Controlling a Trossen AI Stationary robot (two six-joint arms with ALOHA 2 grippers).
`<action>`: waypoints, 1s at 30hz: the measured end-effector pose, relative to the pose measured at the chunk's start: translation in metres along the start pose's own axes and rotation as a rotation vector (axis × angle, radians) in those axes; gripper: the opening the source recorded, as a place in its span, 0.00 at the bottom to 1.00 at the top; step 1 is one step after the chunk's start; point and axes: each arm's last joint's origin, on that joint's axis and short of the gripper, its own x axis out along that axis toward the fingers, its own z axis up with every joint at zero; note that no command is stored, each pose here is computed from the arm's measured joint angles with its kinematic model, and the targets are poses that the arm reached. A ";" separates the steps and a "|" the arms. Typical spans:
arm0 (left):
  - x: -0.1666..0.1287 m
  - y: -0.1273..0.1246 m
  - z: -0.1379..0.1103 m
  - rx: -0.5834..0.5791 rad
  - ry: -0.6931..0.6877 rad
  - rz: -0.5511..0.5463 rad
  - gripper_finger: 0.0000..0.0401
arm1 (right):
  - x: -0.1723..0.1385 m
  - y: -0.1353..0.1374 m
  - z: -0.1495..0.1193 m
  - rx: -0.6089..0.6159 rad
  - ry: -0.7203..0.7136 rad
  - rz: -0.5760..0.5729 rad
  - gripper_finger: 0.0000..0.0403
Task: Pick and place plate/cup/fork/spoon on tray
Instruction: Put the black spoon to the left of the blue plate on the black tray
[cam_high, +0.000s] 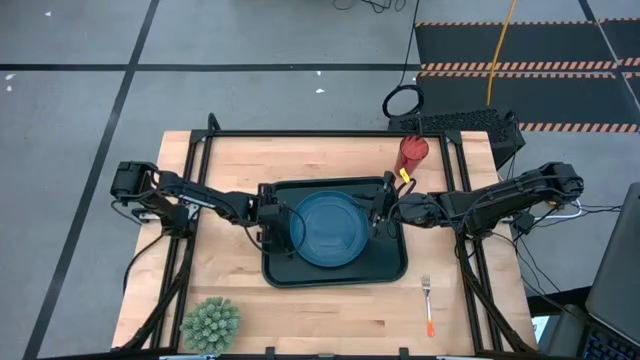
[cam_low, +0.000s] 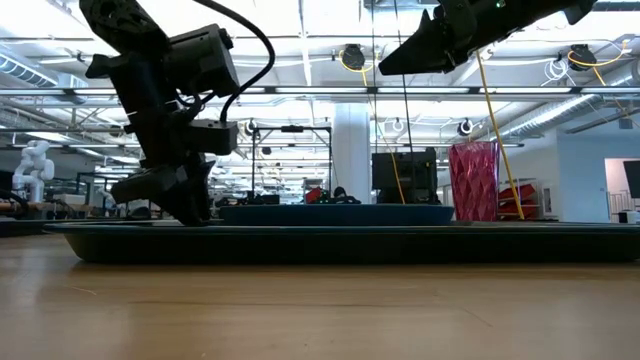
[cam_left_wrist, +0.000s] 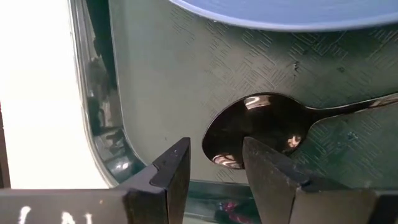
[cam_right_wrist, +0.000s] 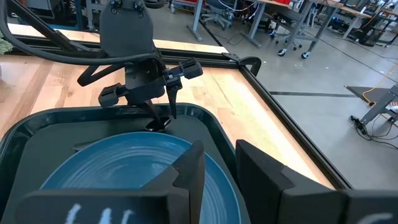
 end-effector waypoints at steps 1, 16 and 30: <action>0.000 0.000 0.000 0.001 0.000 0.000 0.38 | 0.000 0.000 0.000 0.000 0.000 0.000 0.21; 0.000 0.001 0.004 0.040 -0.036 0.005 0.38 | 0.000 0.000 0.000 0.000 0.000 0.000 0.21; 0.000 0.000 0.004 0.056 -0.040 -0.030 0.38 | 0.000 0.000 -0.001 -0.004 0.007 0.000 0.21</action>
